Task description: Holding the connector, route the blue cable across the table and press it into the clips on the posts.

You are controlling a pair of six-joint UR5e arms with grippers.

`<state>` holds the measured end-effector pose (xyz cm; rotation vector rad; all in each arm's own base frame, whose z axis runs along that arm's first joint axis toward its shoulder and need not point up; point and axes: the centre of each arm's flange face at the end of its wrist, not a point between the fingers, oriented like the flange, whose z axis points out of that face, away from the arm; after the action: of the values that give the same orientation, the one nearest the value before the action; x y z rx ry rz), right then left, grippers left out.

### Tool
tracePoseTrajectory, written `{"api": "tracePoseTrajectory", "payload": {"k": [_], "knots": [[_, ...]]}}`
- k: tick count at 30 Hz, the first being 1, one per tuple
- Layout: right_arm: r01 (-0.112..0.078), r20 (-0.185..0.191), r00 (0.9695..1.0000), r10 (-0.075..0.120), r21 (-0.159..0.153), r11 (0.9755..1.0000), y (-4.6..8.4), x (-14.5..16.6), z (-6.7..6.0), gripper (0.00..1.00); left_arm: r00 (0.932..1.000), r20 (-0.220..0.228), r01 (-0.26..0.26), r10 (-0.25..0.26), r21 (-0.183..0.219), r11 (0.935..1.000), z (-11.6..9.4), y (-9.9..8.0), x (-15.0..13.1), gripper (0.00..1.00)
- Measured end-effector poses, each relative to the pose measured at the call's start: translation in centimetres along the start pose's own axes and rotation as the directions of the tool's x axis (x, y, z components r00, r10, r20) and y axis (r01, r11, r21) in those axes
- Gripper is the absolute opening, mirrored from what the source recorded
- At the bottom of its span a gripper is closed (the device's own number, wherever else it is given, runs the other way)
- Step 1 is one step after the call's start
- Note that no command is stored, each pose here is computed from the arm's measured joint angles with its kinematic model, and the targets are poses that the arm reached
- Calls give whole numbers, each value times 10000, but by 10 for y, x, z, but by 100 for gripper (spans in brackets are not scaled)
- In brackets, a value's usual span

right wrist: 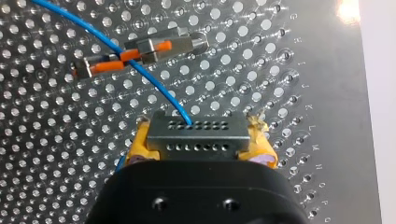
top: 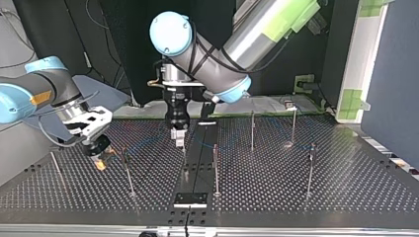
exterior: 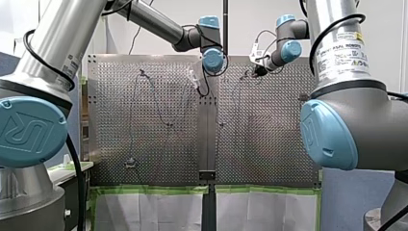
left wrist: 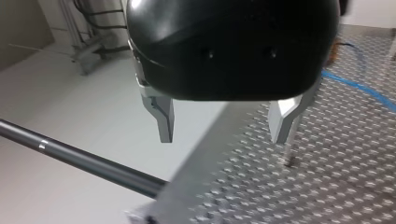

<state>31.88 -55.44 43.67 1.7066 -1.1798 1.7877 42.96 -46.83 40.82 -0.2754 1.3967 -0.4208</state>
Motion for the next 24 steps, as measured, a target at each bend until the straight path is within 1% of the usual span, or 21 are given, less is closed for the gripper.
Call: {"api": "tracePoseTrajectory", "payload": {"k": [6,9,16,24], "knots": [[1,6,10000,-1,-3,10000,0,0,0,0,9989,-383,-284,276,-194,9994,-6,18,50,100],[2,4,10000,-2,-2,10000,0,0,0,0,9978,-542,-389,376,-235,9990,-9,26,70,100],[0,8,10000,0,-3,10000,0,-1,0,0,9975,-690,-145,137,-114,9998,-23,36,94,100],[-3,16,10000,3,-5,10000,0,-1,0,0,9973,-699,-219,211,-114,9997,-38,53,114,100]]}}
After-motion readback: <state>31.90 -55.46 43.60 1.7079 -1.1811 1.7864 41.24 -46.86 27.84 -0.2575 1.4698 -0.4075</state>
